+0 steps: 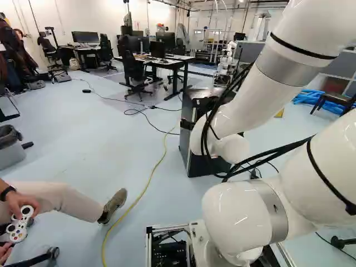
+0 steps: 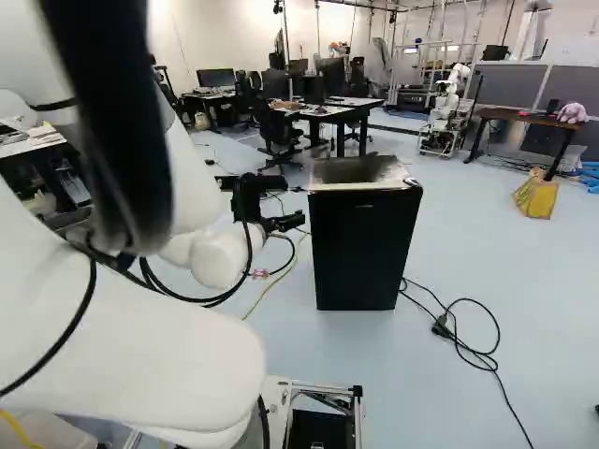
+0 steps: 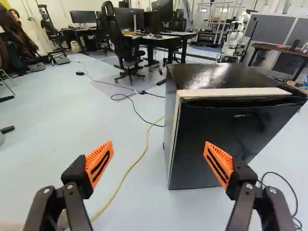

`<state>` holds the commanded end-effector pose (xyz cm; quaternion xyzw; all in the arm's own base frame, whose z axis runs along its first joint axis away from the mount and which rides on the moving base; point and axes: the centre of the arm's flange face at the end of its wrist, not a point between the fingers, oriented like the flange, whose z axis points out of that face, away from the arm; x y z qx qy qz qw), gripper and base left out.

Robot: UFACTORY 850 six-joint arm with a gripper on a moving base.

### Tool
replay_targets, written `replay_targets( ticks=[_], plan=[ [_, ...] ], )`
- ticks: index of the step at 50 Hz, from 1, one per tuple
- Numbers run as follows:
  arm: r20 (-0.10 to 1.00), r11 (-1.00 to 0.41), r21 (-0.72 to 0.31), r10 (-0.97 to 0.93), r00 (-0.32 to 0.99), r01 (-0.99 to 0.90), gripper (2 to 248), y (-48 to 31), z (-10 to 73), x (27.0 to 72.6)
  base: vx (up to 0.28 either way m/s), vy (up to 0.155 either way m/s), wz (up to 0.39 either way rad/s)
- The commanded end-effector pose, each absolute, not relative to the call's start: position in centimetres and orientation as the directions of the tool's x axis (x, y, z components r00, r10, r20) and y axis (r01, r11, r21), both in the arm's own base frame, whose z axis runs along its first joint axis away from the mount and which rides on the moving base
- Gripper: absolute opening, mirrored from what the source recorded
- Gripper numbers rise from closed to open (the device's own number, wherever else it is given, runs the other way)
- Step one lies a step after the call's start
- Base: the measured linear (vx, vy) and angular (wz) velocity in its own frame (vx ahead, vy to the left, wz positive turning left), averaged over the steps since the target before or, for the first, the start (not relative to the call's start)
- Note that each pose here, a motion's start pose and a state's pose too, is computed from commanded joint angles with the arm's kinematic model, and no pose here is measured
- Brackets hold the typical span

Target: Grab a drink from the fridge

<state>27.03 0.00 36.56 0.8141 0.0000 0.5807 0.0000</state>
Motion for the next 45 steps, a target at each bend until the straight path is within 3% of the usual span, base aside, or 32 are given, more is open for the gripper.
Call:
replay_targets(
  ticks=[45],
  plan=[
    [0.946,-1.0,0.0,0.0,0.326,0.0,247,0.0,36.56,27.03,0.01,-0.017,-0.006]
  ],
)
